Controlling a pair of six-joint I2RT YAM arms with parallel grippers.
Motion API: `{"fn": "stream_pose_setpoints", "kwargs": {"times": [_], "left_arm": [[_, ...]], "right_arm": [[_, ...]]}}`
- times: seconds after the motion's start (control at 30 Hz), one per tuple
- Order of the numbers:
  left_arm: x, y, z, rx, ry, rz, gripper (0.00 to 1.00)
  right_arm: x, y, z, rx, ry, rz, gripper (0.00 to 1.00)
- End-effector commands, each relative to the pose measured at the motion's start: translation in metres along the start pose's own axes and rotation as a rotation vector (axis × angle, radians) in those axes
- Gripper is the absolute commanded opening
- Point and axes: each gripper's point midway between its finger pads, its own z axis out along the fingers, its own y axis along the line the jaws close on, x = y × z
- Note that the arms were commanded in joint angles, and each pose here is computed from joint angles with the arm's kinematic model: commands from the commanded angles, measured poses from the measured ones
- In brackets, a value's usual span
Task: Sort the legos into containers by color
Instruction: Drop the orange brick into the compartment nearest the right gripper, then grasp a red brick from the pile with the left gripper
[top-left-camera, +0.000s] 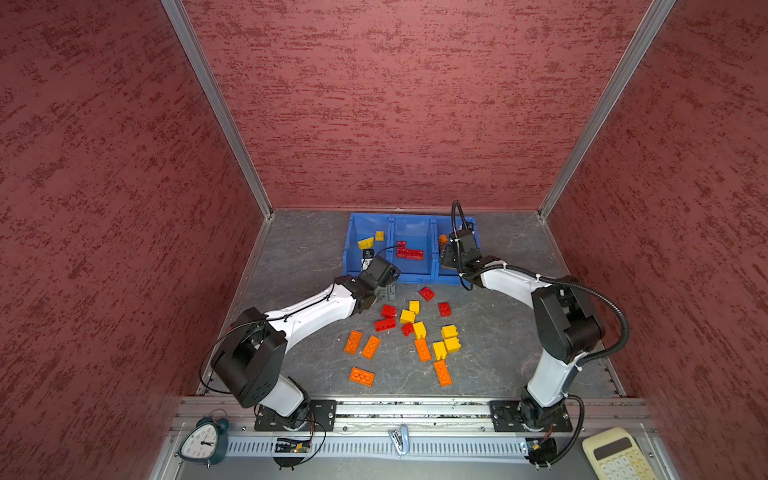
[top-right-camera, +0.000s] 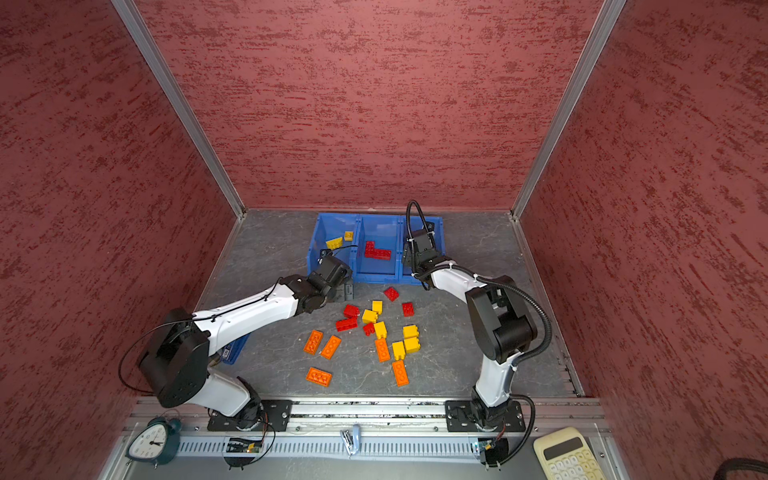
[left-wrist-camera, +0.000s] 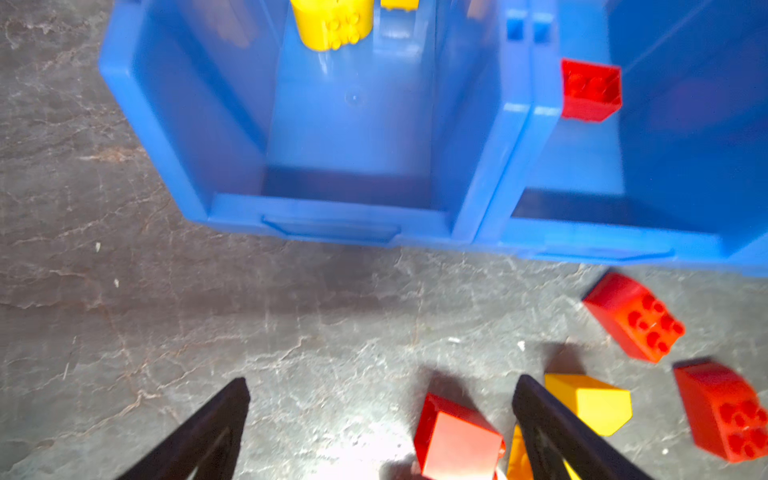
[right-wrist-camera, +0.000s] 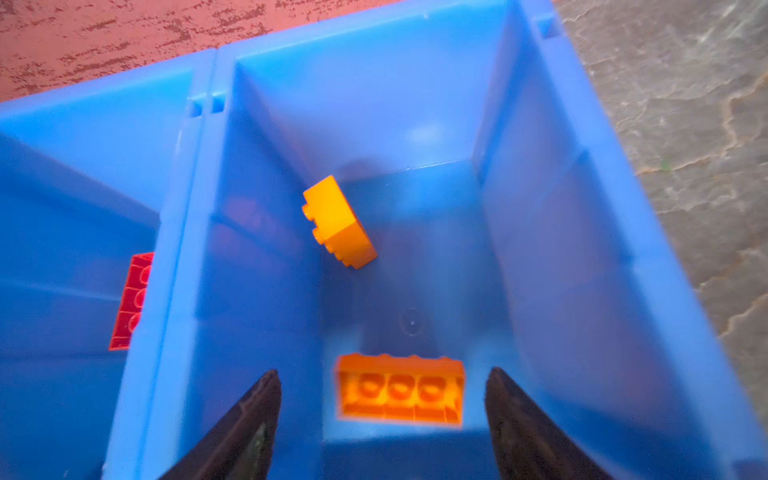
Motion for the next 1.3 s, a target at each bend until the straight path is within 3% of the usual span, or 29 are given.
{"fn": "stream_pose_setpoints", "kwargs": {"times": [0.0, 0.13, 0.17, 0.2, 0.43, 0.67, 0.97, 1.27], "left_arm": [[0.017, -0.004, -0.004, 0.041, 0.058, 0.066, 1.00], [0.031, -0.014, 0.000, 0.092, 0.114, 0.110, 1.00], [0.033, -0.017, 0.001, 0.105, 0.125, 0.120, 0.99], [0.035, -0.020, 0.002, 0.117, 0.135, 0.130, 0.98], [0.050, -0.038, 0.016, 0.177, 0.226, 0.190, 0.88], [0.058, -0.047, 0.032, 0.166, 0.272, 0.218, 0.77], [0.078, -0.054, 0.045, 0.171, 0.347, 0.243, 0.62], [0.070, -0.055, 0.045, 0.166, 0.318, 0.228, 0.46]], "right_arm": [[-0.019, -0.001, -0.008, 0.007, -0.063, 0.023, 0.83], [-0.019, 0.002, -0.018, -0.029, -0.078, -0.003, 0.87], [-0.020, 0.002, -0.022, -0.040, -0.082, -0.004, 0.89], [-0.020, 0.002, -0.025, -0.046, -0.088, 0.002, 0.99], [-0.024, -0.001, -0.055, -0.115, -0.156, 0.001, 0.99], [-0.005, -0.016, -0.057, -0.096, -0.106, -0.036, 0.99], [-0.013, -0.015, -0.068, -0.106, -0.123, -0.041, 0.99], [-0.024, -0.002, -0.092, -0.204, -0.164, -0.083, 0.99]]}}
